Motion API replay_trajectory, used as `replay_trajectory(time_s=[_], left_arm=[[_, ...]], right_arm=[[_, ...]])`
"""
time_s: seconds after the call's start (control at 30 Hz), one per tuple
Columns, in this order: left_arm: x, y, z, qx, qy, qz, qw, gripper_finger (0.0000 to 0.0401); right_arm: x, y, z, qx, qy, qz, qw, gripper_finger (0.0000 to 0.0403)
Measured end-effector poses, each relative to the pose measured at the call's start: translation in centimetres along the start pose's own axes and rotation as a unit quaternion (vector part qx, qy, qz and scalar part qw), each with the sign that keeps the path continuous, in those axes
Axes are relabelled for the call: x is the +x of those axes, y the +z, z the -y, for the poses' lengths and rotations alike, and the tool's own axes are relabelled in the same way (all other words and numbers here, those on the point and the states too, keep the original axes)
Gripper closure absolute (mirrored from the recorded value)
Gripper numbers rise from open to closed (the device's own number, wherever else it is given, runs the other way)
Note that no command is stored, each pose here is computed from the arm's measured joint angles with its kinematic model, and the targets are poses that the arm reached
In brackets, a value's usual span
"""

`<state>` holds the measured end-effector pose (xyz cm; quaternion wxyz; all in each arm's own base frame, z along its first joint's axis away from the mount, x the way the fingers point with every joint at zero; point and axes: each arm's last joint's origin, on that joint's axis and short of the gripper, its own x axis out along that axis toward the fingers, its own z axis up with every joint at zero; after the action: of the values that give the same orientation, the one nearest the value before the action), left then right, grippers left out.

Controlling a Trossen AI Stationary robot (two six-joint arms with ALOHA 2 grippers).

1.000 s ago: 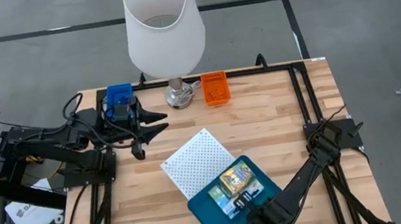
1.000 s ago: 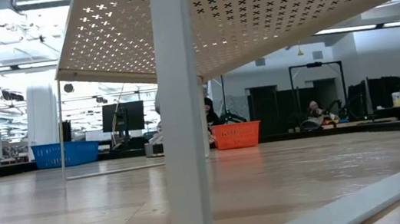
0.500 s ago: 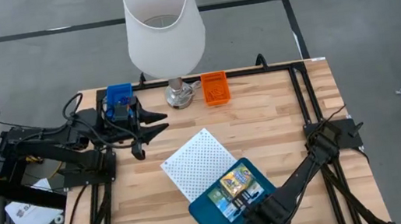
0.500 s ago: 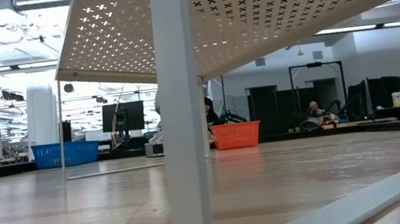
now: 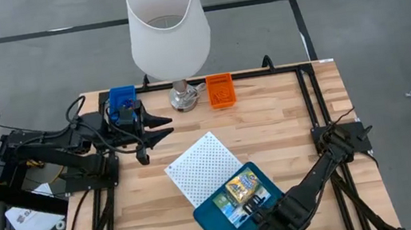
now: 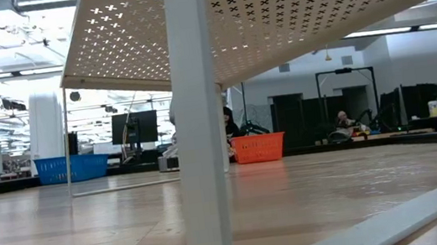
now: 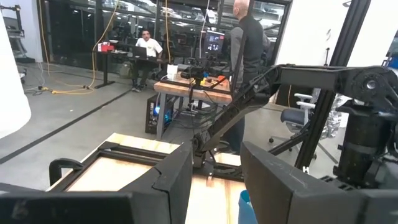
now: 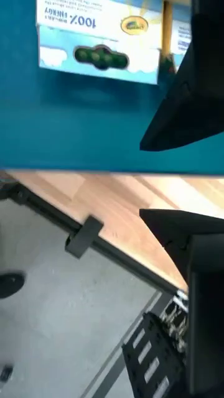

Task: Pick & Place Office Desk Supplies
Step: Put the orange bin on the shelf

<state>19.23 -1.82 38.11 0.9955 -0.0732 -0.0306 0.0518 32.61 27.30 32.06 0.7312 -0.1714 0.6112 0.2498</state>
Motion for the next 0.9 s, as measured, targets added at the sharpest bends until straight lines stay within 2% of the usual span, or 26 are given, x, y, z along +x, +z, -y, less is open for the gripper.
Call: replay_trajectory(time_s=[0.3, 0.4, 0.53, 0.63, 0.7, 0.8, 0.87, 0.9], left_arm=[[0.0, 0.1, 0.0, -0.001, 0.000, 0.006, 1.000, 0.0270], [0.0, 0.2, 0.0, -0.003, 0.000, 0.010, 1.000, 0.0270], [0.0, 0.1, -0.1, -0.014, 0.021, 0.010, 1.000, 0.0270], [0.0, -0.1, -0.3, -0.026, 0.043, -0.001, 0.999, 0.0270], [0.0, -0.4, -0.3, -0.032, 0.050, -0.013, 0.998, 0.0270], [0.0, -0.7, -0.4, -0.051, 0.054, -0.029, 0.997, 0.0270], [-0.1, -0.8, -0.4, -0.067, 0.056, -0.031, 0.996, 0.0270], [-0.1, -0.8, -0.4, -0.073, 0.056, -0.032, 0.995, 0.0270]], right_arm=[[-3.2, -0.9, 0.0, 0.030, 0.014, 0.045, 0.998, 0.0216], [-4.5, -1.3, 0.6, 0.069, 0.016, 0.061, 0.996, 0.0209], [-7.4, -2.3, 2.5, 0.170, -0.004, 0.109, 0.979, 0.0203], [-10.2, -3.5, 4.1, 0.267, -0.046, 0.168, 0.948, 0.0203], [-12.1, -4.7, 5.1, 0.339, -0.092, 0.207, 0.913, 0.0203], [-14.5, -7.2, 6.8, 0.455, -0.159, 0.244, 0.842, 0.0206], [-15.5, -8.5, 8.2, 0.527, -0.182, 0.264, 0.787, 0.0211], [-15.8, -9.0, 9.0, 0.550, -0.186, 0.272, 0.767, 0.0214]])
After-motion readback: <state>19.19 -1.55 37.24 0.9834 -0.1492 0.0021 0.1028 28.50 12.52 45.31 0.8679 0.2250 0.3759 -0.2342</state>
